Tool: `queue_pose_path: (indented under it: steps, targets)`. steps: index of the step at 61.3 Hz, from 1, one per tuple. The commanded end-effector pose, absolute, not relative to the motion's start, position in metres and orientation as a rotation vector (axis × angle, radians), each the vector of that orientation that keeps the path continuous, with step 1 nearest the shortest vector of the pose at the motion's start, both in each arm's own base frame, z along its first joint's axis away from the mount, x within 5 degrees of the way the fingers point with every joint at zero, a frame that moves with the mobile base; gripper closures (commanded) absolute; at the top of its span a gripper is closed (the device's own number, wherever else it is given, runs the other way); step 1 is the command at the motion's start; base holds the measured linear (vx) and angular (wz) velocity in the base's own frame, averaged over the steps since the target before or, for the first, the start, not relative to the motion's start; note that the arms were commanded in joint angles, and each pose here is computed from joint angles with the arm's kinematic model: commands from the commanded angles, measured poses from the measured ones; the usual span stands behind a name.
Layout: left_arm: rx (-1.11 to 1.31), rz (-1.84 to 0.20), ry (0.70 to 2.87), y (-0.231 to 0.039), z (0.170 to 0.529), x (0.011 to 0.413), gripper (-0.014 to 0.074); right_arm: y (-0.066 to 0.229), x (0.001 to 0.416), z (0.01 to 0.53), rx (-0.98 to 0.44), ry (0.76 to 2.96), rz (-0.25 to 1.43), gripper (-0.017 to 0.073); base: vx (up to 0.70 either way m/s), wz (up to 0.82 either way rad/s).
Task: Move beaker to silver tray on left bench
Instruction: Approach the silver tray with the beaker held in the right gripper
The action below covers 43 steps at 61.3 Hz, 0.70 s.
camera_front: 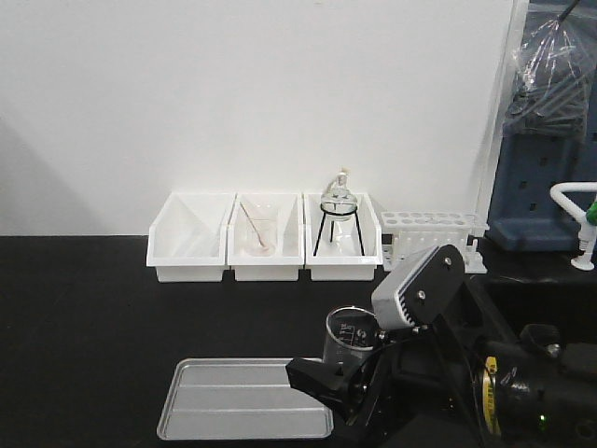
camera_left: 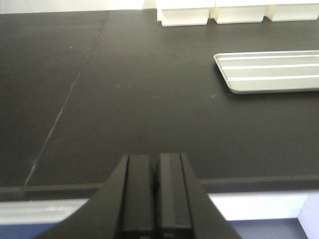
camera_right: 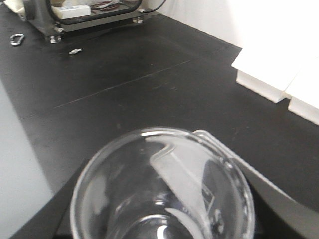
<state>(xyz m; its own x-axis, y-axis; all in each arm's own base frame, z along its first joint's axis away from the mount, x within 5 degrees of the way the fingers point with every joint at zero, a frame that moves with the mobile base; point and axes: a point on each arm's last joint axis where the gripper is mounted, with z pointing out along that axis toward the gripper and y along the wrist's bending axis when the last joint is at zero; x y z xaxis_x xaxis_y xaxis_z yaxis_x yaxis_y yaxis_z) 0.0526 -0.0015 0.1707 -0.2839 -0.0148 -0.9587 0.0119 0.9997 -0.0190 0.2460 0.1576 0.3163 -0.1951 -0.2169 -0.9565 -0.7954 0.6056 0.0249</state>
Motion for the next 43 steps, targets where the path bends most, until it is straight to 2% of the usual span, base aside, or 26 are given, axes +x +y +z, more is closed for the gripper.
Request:
queue_pose_path:
  steps: [1,43]
  targets:
    - [-0.008,-0.033,1.792,-0.0015,0.1713,0.0544,0.0592,0.1568,0.2433,0.3362,-0.797,1.667,0.674,0.0571,0.19,-0.04]
    - [-0.008,-0.033,1.792,-0.0015,0.1713,0.0544,0.0592,0.1568,0.2433,0.3362,-0.797,1.667,0.674,0.0571,0.12,-0.03]
